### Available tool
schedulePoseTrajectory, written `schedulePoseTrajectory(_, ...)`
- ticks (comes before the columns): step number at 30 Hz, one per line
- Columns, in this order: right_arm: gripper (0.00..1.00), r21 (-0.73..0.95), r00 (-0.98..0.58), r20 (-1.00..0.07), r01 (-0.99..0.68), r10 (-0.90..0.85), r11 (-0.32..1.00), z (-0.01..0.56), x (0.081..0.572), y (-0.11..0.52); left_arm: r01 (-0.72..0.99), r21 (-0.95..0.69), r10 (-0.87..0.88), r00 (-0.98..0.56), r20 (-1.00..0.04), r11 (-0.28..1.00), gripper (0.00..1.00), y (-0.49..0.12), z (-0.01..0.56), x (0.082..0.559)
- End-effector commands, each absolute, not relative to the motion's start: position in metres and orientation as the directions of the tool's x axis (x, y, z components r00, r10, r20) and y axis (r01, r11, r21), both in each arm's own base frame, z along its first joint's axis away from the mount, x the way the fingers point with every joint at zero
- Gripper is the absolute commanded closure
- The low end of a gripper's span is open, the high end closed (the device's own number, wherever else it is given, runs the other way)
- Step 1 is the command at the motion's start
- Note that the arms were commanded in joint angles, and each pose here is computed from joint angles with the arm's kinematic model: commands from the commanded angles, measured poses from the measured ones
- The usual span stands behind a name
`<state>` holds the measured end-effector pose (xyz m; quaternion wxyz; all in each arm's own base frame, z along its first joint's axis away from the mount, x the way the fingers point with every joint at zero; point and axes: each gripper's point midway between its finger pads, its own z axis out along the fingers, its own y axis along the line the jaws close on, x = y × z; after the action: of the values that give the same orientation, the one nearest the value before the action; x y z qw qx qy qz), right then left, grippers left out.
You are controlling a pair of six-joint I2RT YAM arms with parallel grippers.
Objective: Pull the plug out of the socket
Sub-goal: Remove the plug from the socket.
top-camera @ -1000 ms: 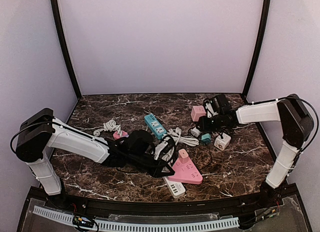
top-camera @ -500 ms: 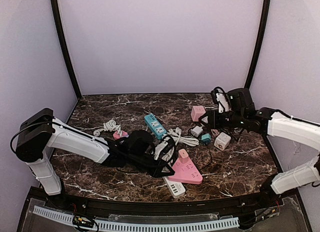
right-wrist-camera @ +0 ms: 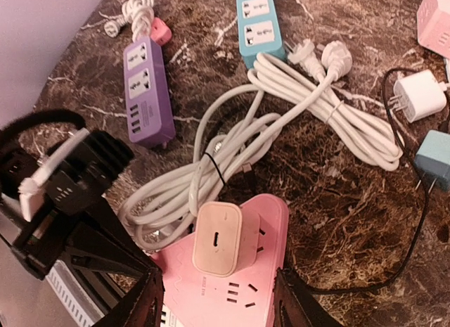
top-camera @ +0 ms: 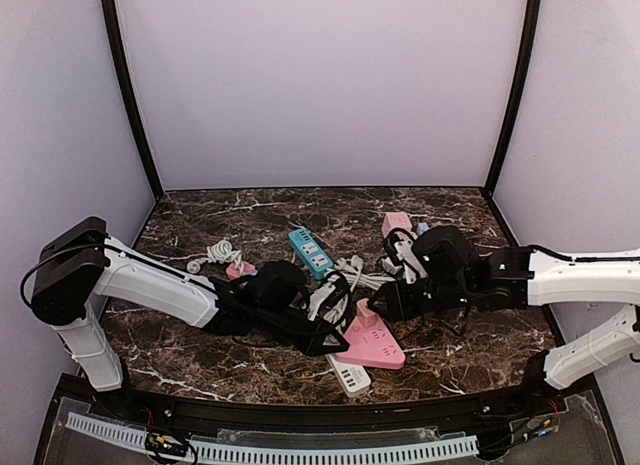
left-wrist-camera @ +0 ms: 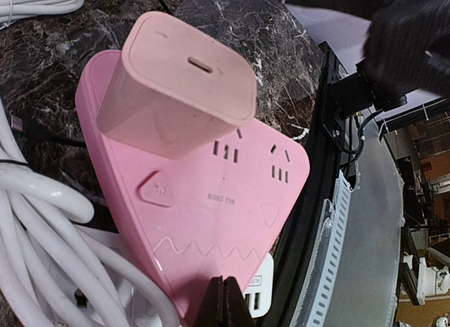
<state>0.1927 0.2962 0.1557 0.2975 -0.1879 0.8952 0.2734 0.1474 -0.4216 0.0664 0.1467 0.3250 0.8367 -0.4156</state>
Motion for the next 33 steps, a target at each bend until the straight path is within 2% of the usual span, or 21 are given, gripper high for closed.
schedulePoseTrajectory(1,0.46,0.299,-0.770,-0.610,-0.445,-0.190,0.844,0.138,0.192,0.299,0.556,-0.390,0.545,-0.825,-0.151,0.734,0.99,-0.321,-0.045,0.117)
schedulePoseTrajectory(8,0.41,0.239,-0.760,-0.603,-0.465,-0.245,0.853,0.127,0.191,0.316,0.555,-0.390,0.545,-0.825,-0.149,0.734,0.99,-0.320,-0.045,0.116)
schedulePoseTrajectory(11,0.43,0.214,-0.757,-0.599,-0.467,-0.263,0.858,0.121,0.191,0.319,0.557,-0.391,0.545,-0.824,-0.151,0.733,0.99,-0.320,-0.045,0.116)
schedulePoseTrajectory(28,0.74,0.095,-0.755,-0.589,-0.419,-0.289,0.903,0.102,0.196,0.322,0.557,-0.391,0.545,-0.824,-0.153,0.733,0.99,-0.319,-0.045,0.116)
schedulePoseTrajectory(33,0.88,0.087,-0.755,-0.591,-0.410,-0.284,0.908,0.102,0.198,0.320,0.556,-0.387,0.545,-0.825,-0.150,0.735,0.99,-0.318,-0.046,0.116)
